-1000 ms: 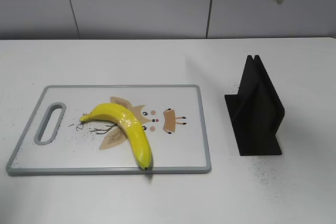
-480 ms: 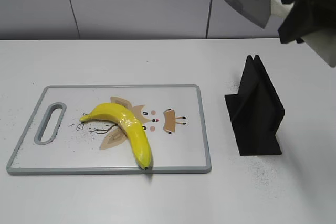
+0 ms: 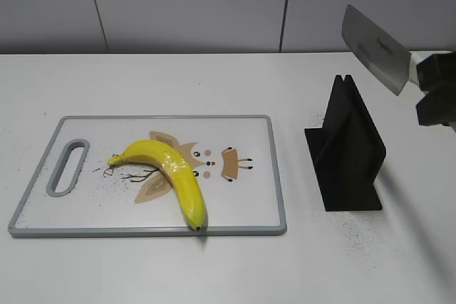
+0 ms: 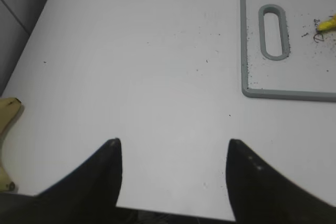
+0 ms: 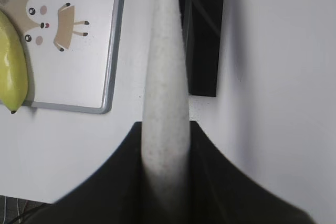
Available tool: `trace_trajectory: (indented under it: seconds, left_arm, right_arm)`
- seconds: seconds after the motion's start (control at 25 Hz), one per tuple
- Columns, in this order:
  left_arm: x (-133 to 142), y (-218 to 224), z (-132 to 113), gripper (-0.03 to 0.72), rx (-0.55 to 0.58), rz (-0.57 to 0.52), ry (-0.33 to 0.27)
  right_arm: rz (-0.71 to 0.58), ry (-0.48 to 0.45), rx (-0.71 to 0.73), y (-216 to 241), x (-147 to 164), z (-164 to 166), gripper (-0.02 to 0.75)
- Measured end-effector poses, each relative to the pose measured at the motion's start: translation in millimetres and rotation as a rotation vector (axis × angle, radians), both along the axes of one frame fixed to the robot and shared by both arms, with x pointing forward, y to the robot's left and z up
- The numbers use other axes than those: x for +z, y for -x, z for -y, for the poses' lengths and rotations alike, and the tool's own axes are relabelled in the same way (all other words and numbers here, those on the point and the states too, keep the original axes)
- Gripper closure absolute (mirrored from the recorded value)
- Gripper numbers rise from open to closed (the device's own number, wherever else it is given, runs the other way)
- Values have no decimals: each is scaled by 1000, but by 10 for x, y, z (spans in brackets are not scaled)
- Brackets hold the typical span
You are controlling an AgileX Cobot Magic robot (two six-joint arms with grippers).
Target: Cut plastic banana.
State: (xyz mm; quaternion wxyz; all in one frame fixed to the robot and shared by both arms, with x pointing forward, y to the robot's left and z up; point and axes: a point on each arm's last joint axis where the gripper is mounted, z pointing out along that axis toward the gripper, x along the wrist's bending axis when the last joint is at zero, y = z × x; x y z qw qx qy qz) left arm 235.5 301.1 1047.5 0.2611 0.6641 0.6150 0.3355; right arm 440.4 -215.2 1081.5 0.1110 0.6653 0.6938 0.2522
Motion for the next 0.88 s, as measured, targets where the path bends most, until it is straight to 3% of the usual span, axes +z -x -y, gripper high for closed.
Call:
trace_trajectory:
  seconds: [0.36, 0.64, 0.88]
  left_arm:
    - [-43, 6, 14, 104, -70, 126, 10]
    - [-47, -13, 15, 105, -79, 140, 15]
    - [-45, -14, 15, 107, -78, 142, 16]
  right_arm:
    - [-22, -27, -53, 68, -200, 28, 577]
    - [-13, -36, -60, -15, -262, -6, 577]
    - [-48, 10, -61, -148, -425, -38, 577]
